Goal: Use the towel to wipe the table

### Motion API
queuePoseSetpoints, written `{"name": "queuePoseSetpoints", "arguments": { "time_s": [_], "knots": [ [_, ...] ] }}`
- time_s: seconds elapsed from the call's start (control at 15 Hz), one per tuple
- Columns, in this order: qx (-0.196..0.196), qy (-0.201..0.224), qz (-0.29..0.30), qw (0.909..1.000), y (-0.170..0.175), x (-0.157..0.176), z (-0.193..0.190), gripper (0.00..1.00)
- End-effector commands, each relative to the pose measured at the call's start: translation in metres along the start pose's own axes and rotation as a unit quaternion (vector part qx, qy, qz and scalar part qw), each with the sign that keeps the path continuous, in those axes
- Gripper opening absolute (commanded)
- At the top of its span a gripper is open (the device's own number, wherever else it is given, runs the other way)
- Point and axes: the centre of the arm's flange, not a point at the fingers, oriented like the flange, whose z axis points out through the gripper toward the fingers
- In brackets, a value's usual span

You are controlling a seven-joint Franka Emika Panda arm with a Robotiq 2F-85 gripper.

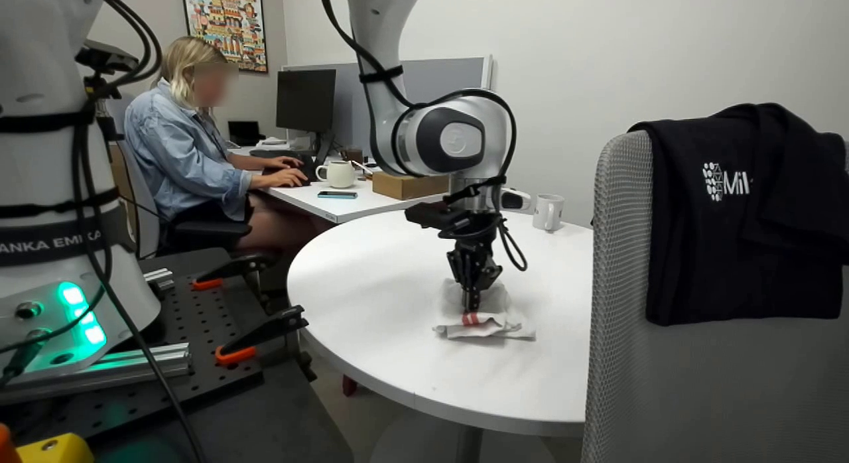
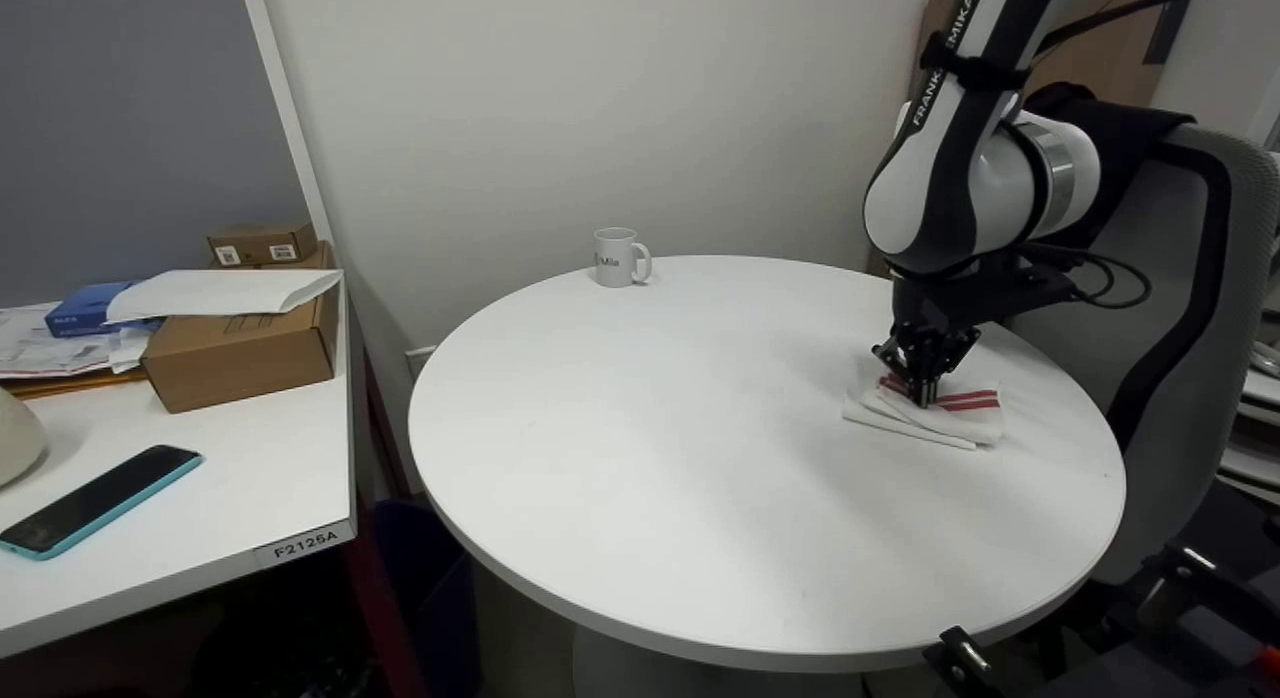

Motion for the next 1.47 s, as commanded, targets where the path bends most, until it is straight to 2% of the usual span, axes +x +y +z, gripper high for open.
{"name": "queuePoseSetpoints", "arguments": {
  "time_s": [0.0, 0.13, 0.27, 0.47, 0.73, 0.8, 0.93, 1.0, 1.13, 1.4],
  "knots": [
    [0.022, 0.009, -0.096, 0.9951, -0.078, -0.056, -0.006, 0.03],
    [0.023, 0.022, -0.126, 0.9915, -0.126, -0.051, -0.007, 0.03],
    [0.019, 0.027, -0.137, 0.9900, -0.160, -0.032, -0.005, 0.03],
    [-0.005, 0.034, -0.130, 0.9909, -0.190, 0.016, -0.005, 0.03],
    [-0.010, 0.036, -0.136, 0.9901, -0.234, 0.065, -0.025, 0.03],
    [-0.008, 0.038, -0.144, 0.9887, -0.228, 0.068, -0.019, 0.03],
    [0.002, 0.043, -0.165, 0.9853, -0.241, 0.066, -0.022, 0.03],
    [0.003, 0.048, -0.182, 0.9821, -0.272, 0.063, -0.035, 0.03],
    [0.007, 0.056, -0.215, 0.9749, -0.289, 0.042, -0.038, 0.03],
    [0.001, 0.063, -0.307, 0.9497, -0.318, -0.017, -0.042, 0.03]
  ]
}}
